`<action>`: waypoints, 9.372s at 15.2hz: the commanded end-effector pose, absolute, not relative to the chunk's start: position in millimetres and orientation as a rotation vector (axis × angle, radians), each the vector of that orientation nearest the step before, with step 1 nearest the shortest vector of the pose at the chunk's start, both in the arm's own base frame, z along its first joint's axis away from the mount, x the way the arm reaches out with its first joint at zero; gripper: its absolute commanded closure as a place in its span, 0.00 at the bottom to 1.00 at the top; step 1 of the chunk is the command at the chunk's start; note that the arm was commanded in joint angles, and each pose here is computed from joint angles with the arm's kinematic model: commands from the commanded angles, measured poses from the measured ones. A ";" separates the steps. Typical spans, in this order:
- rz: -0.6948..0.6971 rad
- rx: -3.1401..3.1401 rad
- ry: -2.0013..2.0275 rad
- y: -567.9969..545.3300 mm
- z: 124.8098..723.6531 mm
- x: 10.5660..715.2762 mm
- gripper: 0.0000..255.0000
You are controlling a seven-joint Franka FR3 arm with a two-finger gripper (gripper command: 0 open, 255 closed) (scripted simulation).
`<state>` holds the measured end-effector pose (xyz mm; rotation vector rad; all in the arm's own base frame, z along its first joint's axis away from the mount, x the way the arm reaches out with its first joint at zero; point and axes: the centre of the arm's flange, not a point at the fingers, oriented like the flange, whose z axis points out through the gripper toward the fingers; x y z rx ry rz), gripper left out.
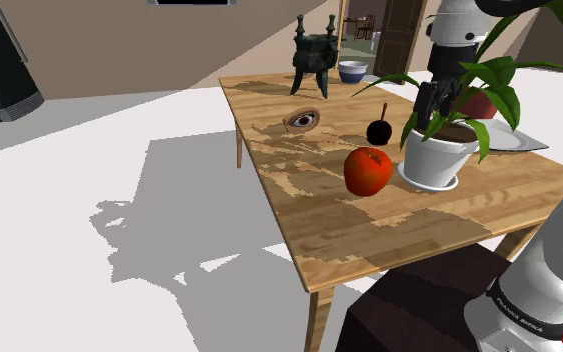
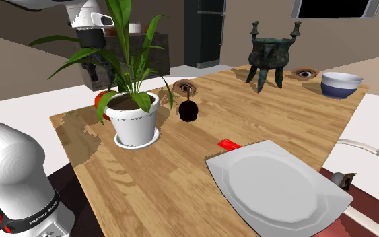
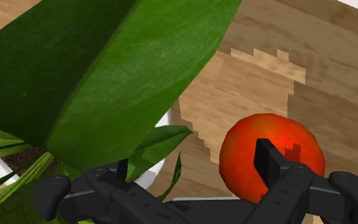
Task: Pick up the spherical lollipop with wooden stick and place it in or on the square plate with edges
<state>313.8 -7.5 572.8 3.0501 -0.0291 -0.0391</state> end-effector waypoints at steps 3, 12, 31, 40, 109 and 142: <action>-0.079 3.034 0.033 -25.0 569.4 334.5 0.00; -0.252 2.939 0.302 -93.8 549.6 434.2 0.00; -0.485 2.749 0.666 -173.9 475.7 582.4 0.00; -0.485 2.749 0.666 -176.7 468.2 580.3 0.00; -0.485 2.749 0.666 -546.5 579.5 344.4 1.00; -0.485 2.749 0.666 -533.2 530.8 354.5 0.00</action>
